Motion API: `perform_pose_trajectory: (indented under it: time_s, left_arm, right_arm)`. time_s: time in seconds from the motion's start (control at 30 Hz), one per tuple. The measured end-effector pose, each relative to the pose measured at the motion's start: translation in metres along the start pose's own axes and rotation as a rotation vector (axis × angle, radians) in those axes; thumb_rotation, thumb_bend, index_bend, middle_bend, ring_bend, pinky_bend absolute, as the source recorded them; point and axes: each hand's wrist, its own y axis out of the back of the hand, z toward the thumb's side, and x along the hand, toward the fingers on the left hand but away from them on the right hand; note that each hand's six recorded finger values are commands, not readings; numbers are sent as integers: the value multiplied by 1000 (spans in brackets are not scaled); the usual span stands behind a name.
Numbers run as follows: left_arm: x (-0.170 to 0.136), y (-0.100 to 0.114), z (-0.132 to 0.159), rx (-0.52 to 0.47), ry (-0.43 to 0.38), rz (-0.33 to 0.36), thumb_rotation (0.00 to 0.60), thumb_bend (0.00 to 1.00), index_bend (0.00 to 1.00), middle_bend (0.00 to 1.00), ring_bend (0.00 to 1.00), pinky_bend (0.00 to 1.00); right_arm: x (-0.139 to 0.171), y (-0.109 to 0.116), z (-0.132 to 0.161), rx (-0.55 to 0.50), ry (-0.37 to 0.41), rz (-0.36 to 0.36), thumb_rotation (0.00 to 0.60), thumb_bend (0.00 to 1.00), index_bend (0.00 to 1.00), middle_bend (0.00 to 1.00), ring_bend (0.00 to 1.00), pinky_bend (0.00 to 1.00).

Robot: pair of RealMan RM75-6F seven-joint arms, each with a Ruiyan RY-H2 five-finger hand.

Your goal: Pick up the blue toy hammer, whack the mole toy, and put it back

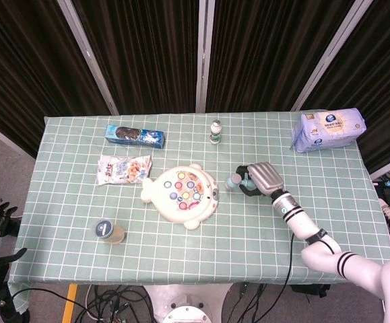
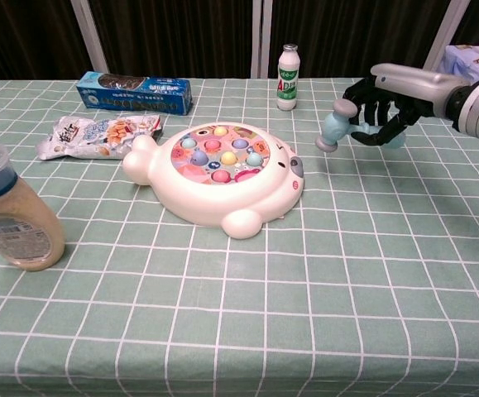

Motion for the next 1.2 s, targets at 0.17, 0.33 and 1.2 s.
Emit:
perform_pose_trajectory:
  time_s: [0.17,0.33,1.2]
  left_arm:
    - [1,3,1,2,-6,9,600,0,156,88,0,0]
    - [1,2,2,3,-7,8,600,0,156,88,0,0]
    - [-2,2,-1,-8,-6,16,600,0,156,88,0,0]
  right_arm:
    - [3,21,26,17,70,-13,600,509,687,641,547,701]
    - [-9,31,65,45,147,10,600,531,695,648,553,710]
    - [-36,13,127,209,208,118,600,557,714,661,567,731]
